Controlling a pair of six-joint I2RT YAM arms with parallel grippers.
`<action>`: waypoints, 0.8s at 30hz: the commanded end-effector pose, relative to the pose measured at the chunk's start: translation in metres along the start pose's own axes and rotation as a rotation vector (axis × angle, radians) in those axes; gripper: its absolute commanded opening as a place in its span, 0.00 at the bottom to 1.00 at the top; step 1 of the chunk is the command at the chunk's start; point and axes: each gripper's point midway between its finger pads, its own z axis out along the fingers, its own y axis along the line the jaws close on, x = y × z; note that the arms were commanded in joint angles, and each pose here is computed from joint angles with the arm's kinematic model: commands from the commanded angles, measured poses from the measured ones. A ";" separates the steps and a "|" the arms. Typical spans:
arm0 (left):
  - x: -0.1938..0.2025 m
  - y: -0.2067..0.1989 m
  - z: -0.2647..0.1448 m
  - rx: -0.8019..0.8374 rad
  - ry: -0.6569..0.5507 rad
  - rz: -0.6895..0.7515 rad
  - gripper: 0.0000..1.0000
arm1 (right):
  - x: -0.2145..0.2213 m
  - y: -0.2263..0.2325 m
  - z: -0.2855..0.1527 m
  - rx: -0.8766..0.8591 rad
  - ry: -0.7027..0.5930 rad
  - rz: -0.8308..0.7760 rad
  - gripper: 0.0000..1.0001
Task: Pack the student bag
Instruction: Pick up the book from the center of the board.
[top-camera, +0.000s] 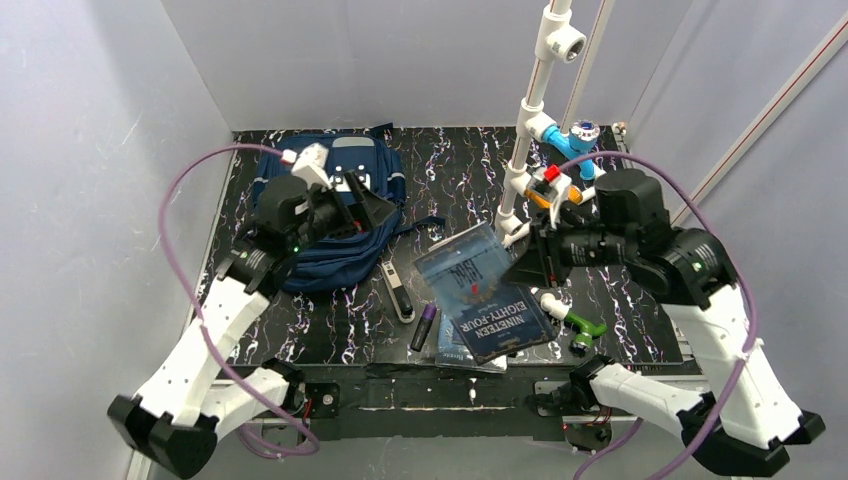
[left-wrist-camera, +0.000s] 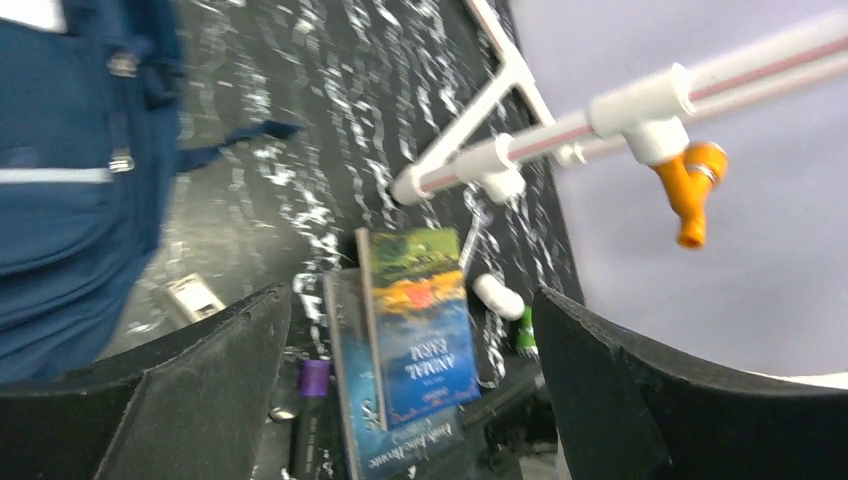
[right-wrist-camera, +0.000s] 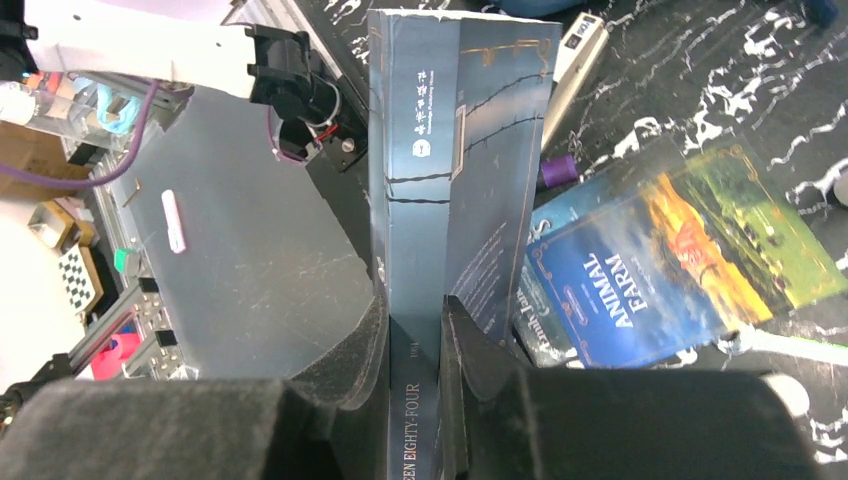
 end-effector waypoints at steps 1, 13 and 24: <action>-0.028 0.055 -0.056 -0.334 -0.261 -0.037 0.88 | -0.048 0.027 0.010 -0.162 -0.129 -0.142 0.01; -0.046 0.082 -0.118 -0.540 -0.404 0.062 0.91 | -0.057 0.060 0.083 -0.192 -0.034 -0.256 0.01; -0.079 0.062 -0.199 -0.549 -0.639 0.130 0.90 | -0.129 0.062 0.169 -0.077 -0.192 -0.201 0.01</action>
